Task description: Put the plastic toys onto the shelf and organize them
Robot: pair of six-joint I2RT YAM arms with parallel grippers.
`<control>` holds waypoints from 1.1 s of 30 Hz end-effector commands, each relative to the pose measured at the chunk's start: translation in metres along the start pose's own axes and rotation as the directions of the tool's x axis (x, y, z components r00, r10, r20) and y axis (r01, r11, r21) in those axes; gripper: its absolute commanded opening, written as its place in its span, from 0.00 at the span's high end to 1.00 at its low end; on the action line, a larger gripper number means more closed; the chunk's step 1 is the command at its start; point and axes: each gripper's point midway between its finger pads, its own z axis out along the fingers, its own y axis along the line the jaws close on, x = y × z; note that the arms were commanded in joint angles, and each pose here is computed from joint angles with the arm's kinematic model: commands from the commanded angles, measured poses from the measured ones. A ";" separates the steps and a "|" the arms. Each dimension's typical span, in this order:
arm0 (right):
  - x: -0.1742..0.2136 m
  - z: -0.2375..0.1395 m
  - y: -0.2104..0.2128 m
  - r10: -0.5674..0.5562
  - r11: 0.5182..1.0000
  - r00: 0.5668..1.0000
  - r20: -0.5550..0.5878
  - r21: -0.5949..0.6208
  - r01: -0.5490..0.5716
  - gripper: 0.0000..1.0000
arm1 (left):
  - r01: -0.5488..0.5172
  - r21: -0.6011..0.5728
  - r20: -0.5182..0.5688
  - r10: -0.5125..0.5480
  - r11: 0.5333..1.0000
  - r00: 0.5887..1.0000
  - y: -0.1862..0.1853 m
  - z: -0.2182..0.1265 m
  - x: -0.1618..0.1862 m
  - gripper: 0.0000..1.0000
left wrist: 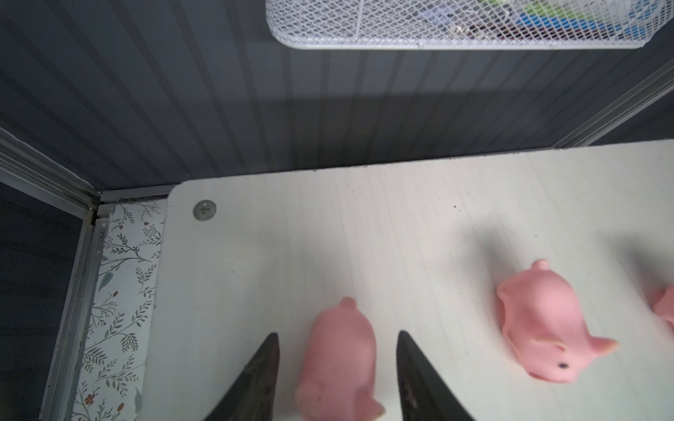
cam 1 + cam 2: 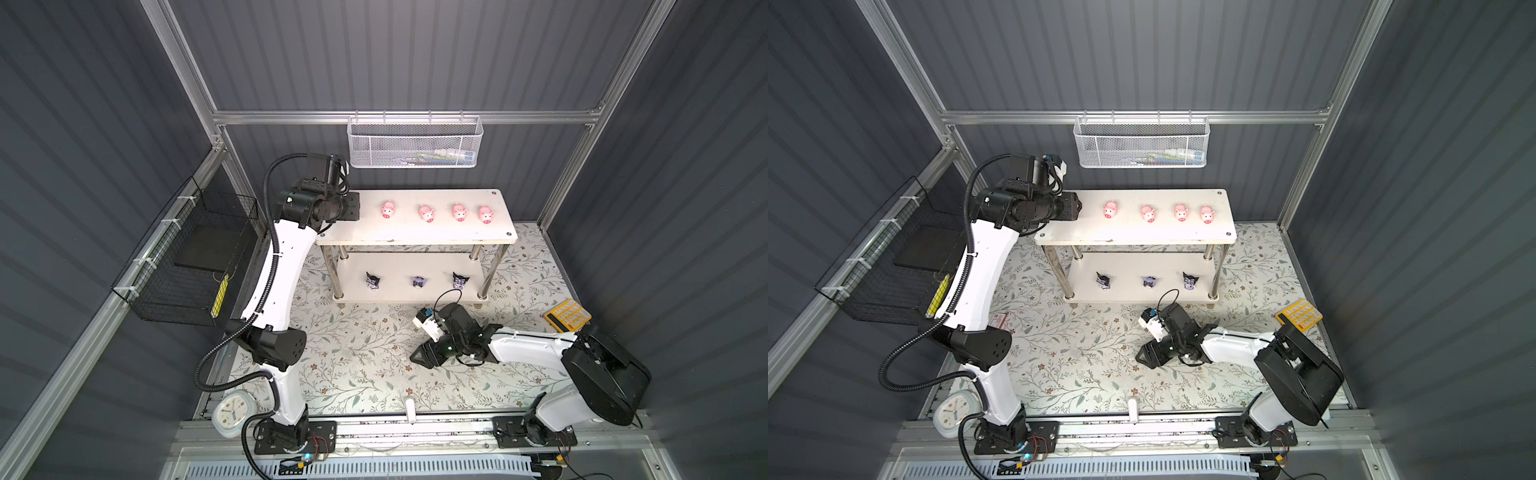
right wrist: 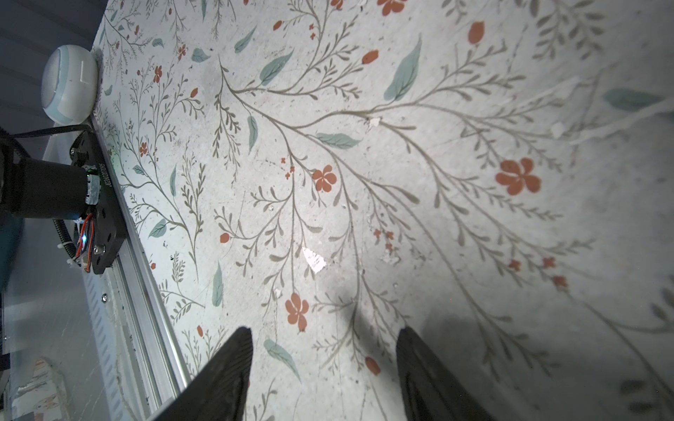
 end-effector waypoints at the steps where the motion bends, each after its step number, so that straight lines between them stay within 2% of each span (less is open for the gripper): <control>1: 0.001 0.001 0.001 -0.003 1.000 1.000 -0.005 -0.004 0.003 0.35 | 0.010 -0.012 0.153 -0.008 1.000 0.988 0.005 -0.051 -0.029 0.46; 5: 0.000 0.000 0.000 -0.003 1.000 1.000 0.002 0.001 0.003 0.35 | 0.016 -0.048 0.267 -0.002 0.999 0.964 0.014 -0.088 -0.042 0.44; 9: -0.004 -0.004 0.002 -0.006 1.000 1.000 0.018 0.005 0.006 0.35 | 0.035 -0.080 0.350 -0.005 0.996 0.937 0.024 -0.124 -0.040 0.44; 13: -0.012 -0.012 0.005 -0.016 1.000 0.999 0.052 0.017 0.015 0.35 | 0.078 -0.095 0.398 -0.034 0.992 0.917 0.035 -0.146 -0.015 0.42; 16: -0.019 -0.023 0.007 -0.025 0.999 0.996 0.088 0.035 0.022 0.35 | 0.122 -0.132 0.417 -0.056 0.984 0.907 0.049 -0.154 0.016 0.42; 20: -0.025 -0.043 0.009 -0.040 0.997 0.989 0.141 0.077 0.029 0.35 | 0.190 -0.169 0.406 -0.107 0.967 0.908 0.066 -0.150 0.063 0.42; 24: -0.035 -0.074 -0.003 -0.056 0.980 0.964 0.259 0.201 0.003 0.35 | 0.276 -0.222 0.394 -0.173 0.935 0.903 0.086 -0.130 0.118 0.40; 28: -0.046 -0.114 -0.016 -0.080 0.947 0.916 0.394 0.317 -0.053 0.35 | 0.343 -0.314 0.399 -0.204 0.886 0.894 0.109 -0.117 0.161 0.39; 33: -0.057 -0.169 -0.043 -0.067 0.891 0.831 0.553 0.408 -0.199 0.35 | 0.404 -0.386 0.412 -0.236 0.830 0.880 0.128 -0.092 0.202 0.32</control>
